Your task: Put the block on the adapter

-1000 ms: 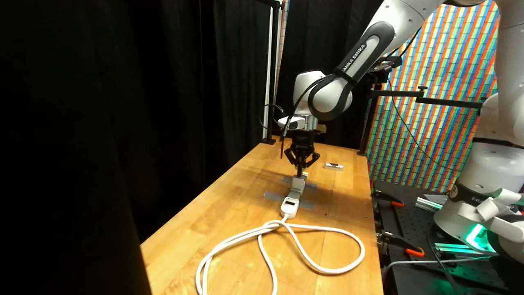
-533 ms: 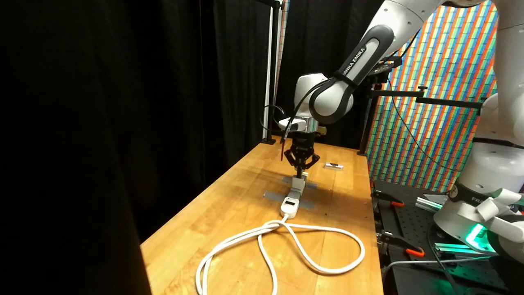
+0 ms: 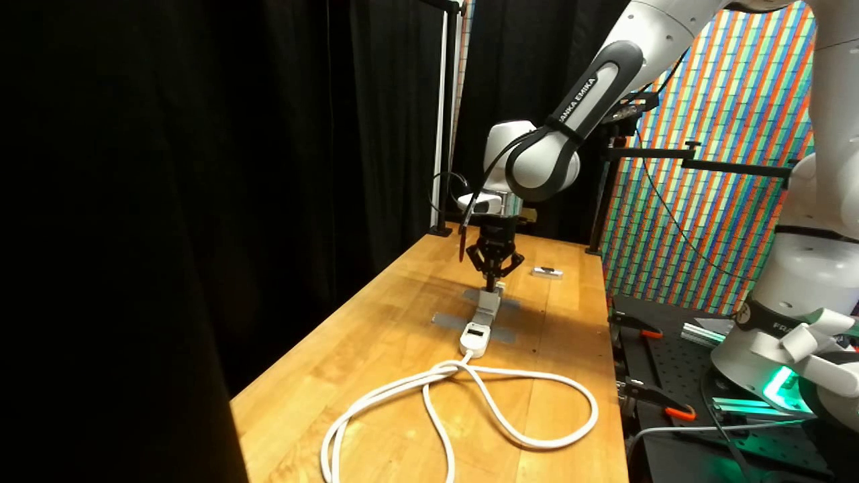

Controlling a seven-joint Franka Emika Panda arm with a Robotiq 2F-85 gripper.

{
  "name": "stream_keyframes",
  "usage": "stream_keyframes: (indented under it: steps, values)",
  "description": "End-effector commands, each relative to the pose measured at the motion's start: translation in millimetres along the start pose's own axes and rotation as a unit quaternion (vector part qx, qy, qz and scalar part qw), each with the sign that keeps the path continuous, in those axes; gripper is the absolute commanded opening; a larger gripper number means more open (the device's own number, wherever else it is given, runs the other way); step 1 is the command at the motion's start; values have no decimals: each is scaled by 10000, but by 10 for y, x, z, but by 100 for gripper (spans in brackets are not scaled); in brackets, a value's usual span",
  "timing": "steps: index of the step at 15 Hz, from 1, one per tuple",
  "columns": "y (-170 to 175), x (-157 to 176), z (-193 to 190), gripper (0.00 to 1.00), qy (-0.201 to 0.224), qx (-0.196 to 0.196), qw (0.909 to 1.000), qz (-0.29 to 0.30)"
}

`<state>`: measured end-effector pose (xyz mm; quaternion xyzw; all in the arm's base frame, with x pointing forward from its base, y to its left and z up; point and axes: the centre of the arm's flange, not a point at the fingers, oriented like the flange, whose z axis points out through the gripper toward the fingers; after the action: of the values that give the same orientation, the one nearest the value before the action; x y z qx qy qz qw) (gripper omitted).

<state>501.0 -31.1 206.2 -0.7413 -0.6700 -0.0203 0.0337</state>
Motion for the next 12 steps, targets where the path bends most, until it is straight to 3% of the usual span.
stream_keyframes:
  steps: [1,12]
  values:
    - [-23,-76,318,6,261,246,9993,130]
    - [-58,-90,550,5,881,654,9936,278]
